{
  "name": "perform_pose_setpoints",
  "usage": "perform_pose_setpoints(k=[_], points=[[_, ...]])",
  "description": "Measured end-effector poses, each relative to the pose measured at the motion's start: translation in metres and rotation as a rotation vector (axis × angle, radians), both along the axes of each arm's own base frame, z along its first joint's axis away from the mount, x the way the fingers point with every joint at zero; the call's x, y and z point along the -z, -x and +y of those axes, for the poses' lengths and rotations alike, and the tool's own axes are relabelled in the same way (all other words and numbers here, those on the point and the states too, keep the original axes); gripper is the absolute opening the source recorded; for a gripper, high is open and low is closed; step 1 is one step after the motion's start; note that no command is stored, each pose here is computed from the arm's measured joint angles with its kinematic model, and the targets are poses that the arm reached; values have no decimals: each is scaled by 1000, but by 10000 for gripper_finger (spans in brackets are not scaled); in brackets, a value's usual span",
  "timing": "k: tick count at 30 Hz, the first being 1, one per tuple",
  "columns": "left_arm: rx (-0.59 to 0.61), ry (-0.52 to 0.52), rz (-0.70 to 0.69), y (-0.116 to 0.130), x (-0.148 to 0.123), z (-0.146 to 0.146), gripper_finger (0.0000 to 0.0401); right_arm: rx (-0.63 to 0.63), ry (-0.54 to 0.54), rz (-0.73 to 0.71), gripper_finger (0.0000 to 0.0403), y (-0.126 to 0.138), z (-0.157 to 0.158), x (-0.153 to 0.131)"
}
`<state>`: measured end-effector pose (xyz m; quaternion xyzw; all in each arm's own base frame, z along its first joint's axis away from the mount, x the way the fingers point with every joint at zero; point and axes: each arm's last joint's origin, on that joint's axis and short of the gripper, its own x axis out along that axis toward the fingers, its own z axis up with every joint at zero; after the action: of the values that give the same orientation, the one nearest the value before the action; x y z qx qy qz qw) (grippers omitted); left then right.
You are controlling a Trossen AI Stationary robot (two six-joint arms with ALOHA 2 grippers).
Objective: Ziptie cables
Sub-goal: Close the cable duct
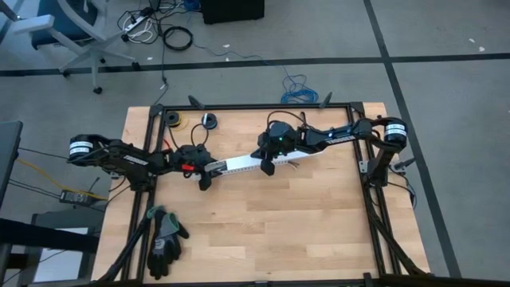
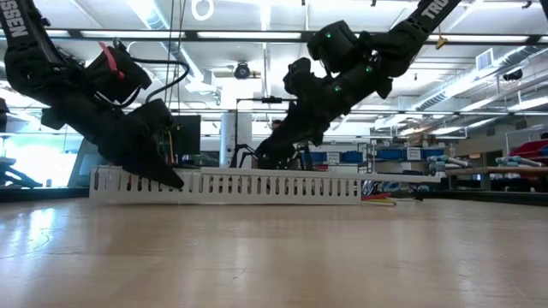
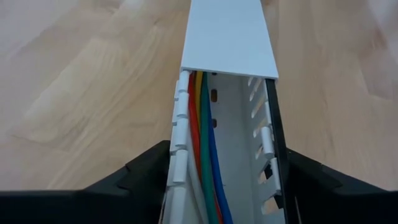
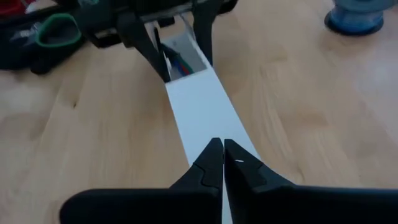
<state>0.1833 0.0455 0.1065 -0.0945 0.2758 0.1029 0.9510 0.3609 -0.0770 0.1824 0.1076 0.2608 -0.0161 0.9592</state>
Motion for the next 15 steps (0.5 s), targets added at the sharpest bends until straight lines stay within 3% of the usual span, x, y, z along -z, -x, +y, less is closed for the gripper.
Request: perform_pose_setpoints(k=[15], points=[[-25, -52, -37, -6, 4, 3, 268, 0, 1, -4, 9, 0, 0, -1]])
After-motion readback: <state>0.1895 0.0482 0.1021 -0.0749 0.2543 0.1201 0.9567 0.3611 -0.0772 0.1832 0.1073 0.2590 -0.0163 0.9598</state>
